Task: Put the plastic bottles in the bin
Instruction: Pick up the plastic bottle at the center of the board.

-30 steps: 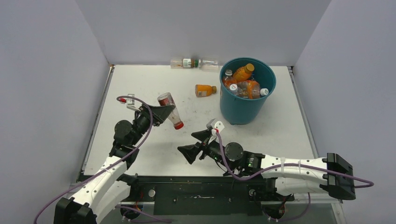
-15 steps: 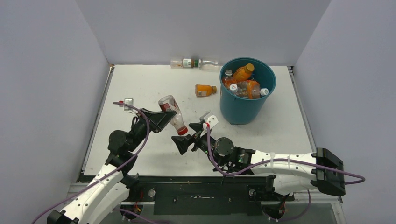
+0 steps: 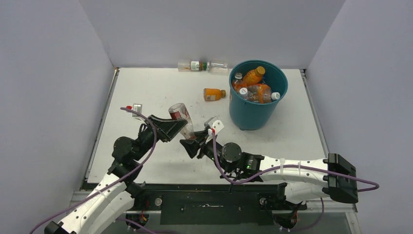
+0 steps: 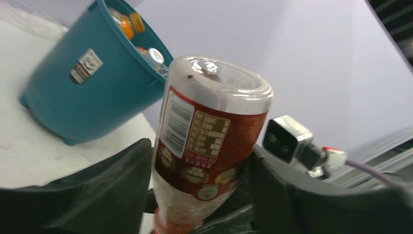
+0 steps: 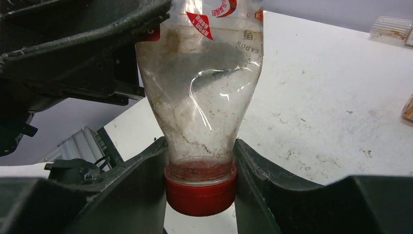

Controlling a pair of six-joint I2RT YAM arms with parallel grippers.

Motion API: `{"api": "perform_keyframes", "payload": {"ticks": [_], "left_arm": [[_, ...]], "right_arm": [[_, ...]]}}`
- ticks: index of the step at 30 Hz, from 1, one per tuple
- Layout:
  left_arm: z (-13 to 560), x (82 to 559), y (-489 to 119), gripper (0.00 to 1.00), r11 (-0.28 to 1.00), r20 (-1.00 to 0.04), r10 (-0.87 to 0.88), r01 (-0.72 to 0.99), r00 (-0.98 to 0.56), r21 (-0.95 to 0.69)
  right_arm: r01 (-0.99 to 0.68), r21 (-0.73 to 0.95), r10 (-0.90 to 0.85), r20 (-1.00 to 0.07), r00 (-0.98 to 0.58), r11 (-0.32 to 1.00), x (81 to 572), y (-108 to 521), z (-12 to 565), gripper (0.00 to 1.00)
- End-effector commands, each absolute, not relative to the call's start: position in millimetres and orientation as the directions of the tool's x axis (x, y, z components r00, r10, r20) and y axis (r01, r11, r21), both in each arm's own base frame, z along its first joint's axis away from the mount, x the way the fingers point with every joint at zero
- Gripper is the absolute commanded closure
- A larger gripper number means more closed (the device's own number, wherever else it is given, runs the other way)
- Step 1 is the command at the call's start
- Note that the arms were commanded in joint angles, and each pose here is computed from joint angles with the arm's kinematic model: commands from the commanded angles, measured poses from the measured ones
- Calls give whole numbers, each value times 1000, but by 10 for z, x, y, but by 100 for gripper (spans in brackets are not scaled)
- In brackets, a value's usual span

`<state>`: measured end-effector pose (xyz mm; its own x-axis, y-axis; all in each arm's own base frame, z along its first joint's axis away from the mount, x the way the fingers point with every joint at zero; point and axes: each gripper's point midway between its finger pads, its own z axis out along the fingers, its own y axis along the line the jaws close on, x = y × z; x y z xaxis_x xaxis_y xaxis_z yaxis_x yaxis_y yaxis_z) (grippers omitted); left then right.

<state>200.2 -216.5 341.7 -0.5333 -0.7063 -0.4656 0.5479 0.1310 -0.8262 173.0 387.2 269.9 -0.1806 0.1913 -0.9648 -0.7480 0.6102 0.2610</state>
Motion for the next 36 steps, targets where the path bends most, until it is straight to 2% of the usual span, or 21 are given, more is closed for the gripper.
{"api": "perform_keyframes", "payload": {"ticks": [1, 2, 5, 8, 11, 13, 16, 22, 25, 29, 33, 36], "left_arm": [[3768, 1881, -2073, 7, 167, -539, -716, 640, -445, -750], [3796, 1870, -2040, 3, 195, -560, -715, 651, -417, -734], [3906, 1851, -1835, 4, 340, -650, -712, 679, -266, -651], [4078, 1765, -1613, 4, 554, -806, -592, 730, 7, -401], [4104, 1679, -1588, 4, 677, -928, -293, 735, 228, -33], [3942, 1657, -1638, 4, 652, -945, -51, 728, 323, 213], [3712, 1566, -1733, 4, 506, -837, 201, 677, 509, 534], [3491, 1713, -1803, 4, 311, -613, 431, 529, 662, 790], [3413, 1763, -1863, 4, 236, -505, 486, 450, 713, 862], [3466, 1765, -1952, 4, 198, -371, 529, 314, 763, 929], [3346, 1699, -2153, 4, 85, -235, 570, 228, 788, 970], [3358, 1651, -2239, 4, 51, -193, 571, 200, 798, 978]], "right_arm": [[-761, 283, 232, -956, -178, 583, 1681, 3824, 3044, 92], [-759, 276, 216, -960, -181, 590, 1679, 3781, 3061, 94], [-760, 235, 118, -971, -206, 606, 1630, 3607, 3068, 95], [-741, 184, -31, -963, -267, 646, 1615, 3338, 3012, 95], [-719, 160, -140, -930, -339, 677, 1579, 3052, 3053, 95], [-698, 143, -205, -898, -390, 701, 1532, 2843, 3017, 95], [-679, 140, -255, -857, -447, 720, 1482, 2649, 3037, 95], [-707, 210, -287, -808, -514, 675, 1330, 2667, 3104, 95], [-730, 240, -301, -796, -526, 640, 1282, 2772, 3128, 95], [-752, 256, -351, -763, -543, 607, 1262, 2943, 3010, 95], [-767, 255, -384, -747, -543, 589, 1299, 3111, 2929, 95], [-773, 242, -400, -743, -536, 586, 1352, 3189, 2911, 95]]}}
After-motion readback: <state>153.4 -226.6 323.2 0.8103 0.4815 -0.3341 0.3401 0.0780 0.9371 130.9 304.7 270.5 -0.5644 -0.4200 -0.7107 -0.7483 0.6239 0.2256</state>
